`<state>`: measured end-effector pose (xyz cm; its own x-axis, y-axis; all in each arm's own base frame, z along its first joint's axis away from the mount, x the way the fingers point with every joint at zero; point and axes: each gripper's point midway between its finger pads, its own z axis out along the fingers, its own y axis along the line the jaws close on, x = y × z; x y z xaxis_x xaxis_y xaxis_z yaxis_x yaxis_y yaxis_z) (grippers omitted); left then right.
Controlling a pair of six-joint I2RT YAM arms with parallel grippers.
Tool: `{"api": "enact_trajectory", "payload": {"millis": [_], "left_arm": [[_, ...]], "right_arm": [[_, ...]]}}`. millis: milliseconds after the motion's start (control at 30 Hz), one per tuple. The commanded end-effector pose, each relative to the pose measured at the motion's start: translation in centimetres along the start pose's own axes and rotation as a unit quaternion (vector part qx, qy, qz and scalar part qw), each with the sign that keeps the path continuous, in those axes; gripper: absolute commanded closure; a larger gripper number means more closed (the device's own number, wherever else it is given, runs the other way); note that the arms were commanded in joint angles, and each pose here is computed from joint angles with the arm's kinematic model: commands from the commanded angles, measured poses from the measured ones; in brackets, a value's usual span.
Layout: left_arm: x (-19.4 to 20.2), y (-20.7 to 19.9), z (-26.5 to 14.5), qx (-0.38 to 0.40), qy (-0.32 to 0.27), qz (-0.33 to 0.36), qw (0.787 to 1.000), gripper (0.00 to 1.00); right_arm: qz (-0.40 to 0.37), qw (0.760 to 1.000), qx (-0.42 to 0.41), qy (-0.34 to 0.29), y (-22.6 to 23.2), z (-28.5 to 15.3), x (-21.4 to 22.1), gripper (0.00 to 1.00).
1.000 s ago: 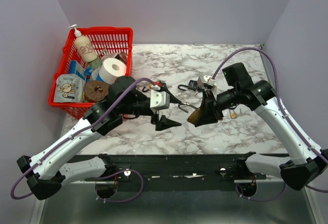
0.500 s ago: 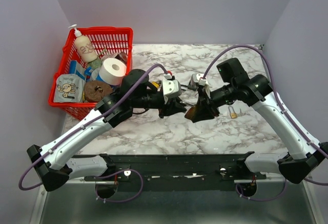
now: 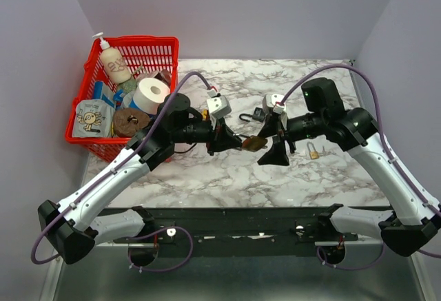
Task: Lock with the key
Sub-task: Lock the lock.
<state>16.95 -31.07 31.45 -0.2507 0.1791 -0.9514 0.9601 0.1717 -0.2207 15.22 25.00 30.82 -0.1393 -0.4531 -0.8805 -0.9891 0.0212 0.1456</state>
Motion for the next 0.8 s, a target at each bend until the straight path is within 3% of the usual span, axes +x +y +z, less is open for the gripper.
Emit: {"api": "enact_trajectory", "payload": {"millis": [0,300,400,533,633,767], "left_arm": [[-7.3,-2.6,-2.4,0.044,-0.138,0.016,0.989,1.00],[-8.6,-4.7,-3.9,0.092,-0.152,-0.002,0.984,1.00],[-9.3,-5.0,-4.3,0.101,-0.162,-0.007,0.982,1.00],[-9.2,-5.3,-4.4,0.109,-0.165,-0.017,0.980,1.00],[-9.3,-5.2,-4.4,0.109,-0.173,-0.021,0.979,1.00],[-9.8,-5.1,-4.3,0.111,-0.178,-0.027,0.977,1.00]], "right_arm": [[-0.012,0.999,0.018,-0.031,-0.3,-0.1,-1.0,0.13],[-0.030,0.992,0.047,-0.114,-0.9,-0.5,-3.5,0.09],[-0.044,0.987,0.012,-0.155,1.0,-1.0,-5.1,0.15],[-0.043,0.985,-0.007,-0.165,1.8,-1.1,-5.5,0.36],[-0.039,0.987,-0.017,-0.155,1.9,-0.9,-5.1,0.41],[-0.025,0.989,-0.034,-0.145,2.0,-0.6,-4.8,0.38]]}}
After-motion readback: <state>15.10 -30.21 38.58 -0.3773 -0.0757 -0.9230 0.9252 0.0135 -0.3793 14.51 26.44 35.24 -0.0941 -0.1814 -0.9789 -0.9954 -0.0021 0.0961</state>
